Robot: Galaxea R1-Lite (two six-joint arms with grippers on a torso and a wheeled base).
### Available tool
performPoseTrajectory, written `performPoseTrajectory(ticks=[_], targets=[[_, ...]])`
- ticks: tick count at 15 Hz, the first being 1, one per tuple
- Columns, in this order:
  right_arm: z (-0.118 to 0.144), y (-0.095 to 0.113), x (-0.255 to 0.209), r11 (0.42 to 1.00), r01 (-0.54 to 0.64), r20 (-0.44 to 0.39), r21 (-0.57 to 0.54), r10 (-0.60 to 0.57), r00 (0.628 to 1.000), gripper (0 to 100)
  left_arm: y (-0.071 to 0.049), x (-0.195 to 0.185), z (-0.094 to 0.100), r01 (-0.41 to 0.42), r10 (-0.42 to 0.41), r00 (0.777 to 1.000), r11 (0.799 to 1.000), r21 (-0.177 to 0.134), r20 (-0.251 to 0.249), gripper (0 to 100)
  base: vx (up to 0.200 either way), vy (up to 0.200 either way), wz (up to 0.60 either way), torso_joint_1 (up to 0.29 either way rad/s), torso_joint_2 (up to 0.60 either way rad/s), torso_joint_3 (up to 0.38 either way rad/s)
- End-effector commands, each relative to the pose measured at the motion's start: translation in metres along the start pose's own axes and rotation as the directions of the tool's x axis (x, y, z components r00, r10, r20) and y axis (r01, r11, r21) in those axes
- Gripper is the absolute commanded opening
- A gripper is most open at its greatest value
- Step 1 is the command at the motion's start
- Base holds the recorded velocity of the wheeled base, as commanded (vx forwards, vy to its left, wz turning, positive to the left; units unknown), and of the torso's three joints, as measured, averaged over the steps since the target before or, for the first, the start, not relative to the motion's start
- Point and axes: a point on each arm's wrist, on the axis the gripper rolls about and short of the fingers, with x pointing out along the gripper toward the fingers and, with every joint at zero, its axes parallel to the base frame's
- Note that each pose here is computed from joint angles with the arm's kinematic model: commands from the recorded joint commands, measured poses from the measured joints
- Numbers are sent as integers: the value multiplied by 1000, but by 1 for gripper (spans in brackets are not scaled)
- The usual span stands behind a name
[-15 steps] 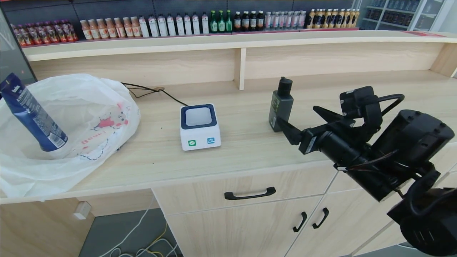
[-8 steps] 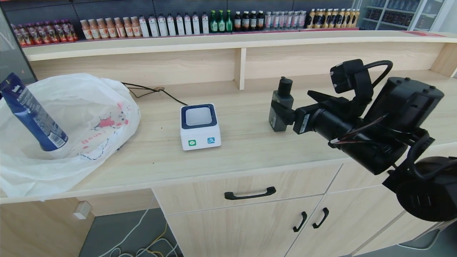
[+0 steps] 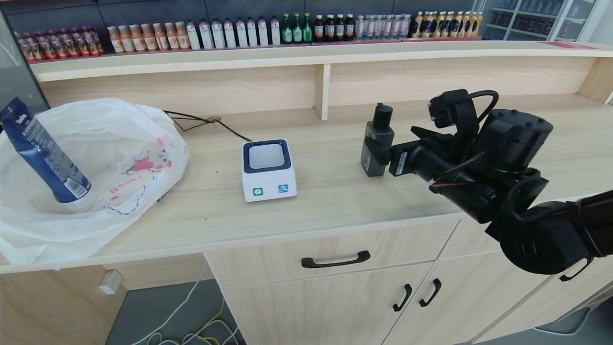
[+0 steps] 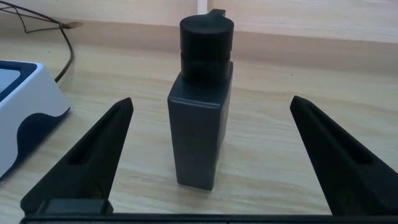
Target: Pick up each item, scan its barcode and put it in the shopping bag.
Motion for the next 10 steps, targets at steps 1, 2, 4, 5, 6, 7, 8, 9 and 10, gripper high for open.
performPoseTrajectory(ticks=[1, 2, 4, 5, 6, 7, 8, 9, 10], targets=[[-9, 0, 8, 1000, 4, -17, -2, -4, 1000, 100, 0, 0, 0, 0, 0, 1000, 1000, 0, 0, 100, 0, 0, 0, 0, 0, 0], [-10, 0, 11, 1000, 4, -17, -2, -4, 1000, 100, 0, 0, 0, 0, 0, 1000, 1000, 0, 0, 100, 0, 0, 0, 0, 0, 0], [-8, 1, 19, 1000, 7, 3, 1, -7, 1000, 100, 0, 0, 0, -1, 1, 1000, 1000, 0, 0, 100, 0, 0, 0, 0, 0, 0], [-10, 1, 21, 1000, 9, 0, 0, -9, 1000, 100, 0, 0, 0, -1, 1, 1000, 1000, 0, 0, 100, 0, 0, 0, 0, 0, 0], [-12, 1, 22, 1000, 8, -3, 0, -8, 1000, 100, 0, 0, 0, 0, 0, 1000, 1000, 0, 0, 100, 0, 0, 0, 0, 0, 0], [-15, 2, 24, 1000, 8, -9, -1, -8, 1000, 100, 0, 0, 0, -1, 1, 1000, 1000, 0, 0, 100, 0, 0, 0, 0, 0, 0], [-16, 1, 25, 1000, 9, -11, -1, -9, 1000, 100, 0, 0, 0, -1, 1, 1000, 1000, 0, 0, 100, 0, 0, 0, 0, 0, 0], [-17, 0, 26, 1000, 12, -11, 0, -12, 1000, 100, 0, 0, 0, 0, 0, 1000, 1000, 0, 0, 100, 0, 0, 0, 0, 0, 0], [-18, 0, 26, 1000, 15, -11, -1, -15, 1000, 100, 0, 0, 0, -1, 1, 1000, 1000, 0, 0, 100, 0, 0, 0, 0, 0, 0]])
